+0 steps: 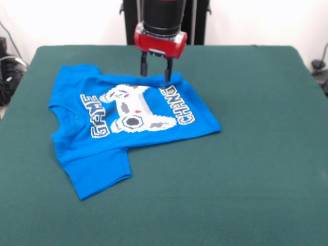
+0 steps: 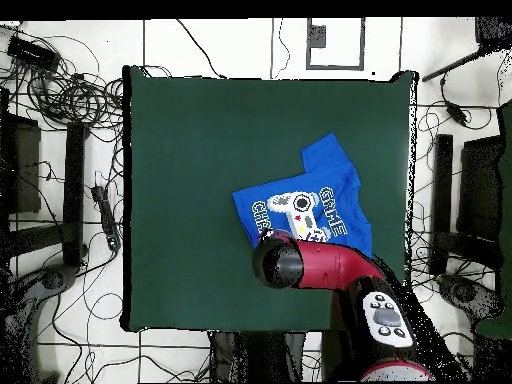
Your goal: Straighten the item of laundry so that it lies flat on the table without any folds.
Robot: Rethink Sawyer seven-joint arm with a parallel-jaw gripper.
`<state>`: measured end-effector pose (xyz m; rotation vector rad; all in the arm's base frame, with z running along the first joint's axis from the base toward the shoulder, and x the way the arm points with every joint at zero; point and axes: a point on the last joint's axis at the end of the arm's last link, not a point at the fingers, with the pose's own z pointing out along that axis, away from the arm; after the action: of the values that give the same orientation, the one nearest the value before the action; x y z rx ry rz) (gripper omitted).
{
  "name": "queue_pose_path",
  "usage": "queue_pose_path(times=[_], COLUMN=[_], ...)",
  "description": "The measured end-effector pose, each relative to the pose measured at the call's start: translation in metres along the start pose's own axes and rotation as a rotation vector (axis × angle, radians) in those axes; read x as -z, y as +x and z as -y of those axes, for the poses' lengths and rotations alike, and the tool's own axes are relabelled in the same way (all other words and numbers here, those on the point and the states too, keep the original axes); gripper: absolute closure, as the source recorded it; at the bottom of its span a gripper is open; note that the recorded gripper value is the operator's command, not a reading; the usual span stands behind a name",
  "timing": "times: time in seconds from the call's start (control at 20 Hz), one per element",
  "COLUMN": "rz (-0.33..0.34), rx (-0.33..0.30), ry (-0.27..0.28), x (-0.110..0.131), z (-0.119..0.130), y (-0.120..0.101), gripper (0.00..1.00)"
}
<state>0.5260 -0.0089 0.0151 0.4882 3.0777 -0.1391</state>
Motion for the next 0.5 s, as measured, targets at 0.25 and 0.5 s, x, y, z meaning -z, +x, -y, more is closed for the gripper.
queue_pose_path(times=[0.25,0.5], rz=[-0.026,-0.055], rx=[0.0,0.01], ry=[-0.002,-0.001], x=[-0.015,-0.029], z=[-0.005,-0.01], y=[0.005,0.015], gripper=[0.0,0.0])
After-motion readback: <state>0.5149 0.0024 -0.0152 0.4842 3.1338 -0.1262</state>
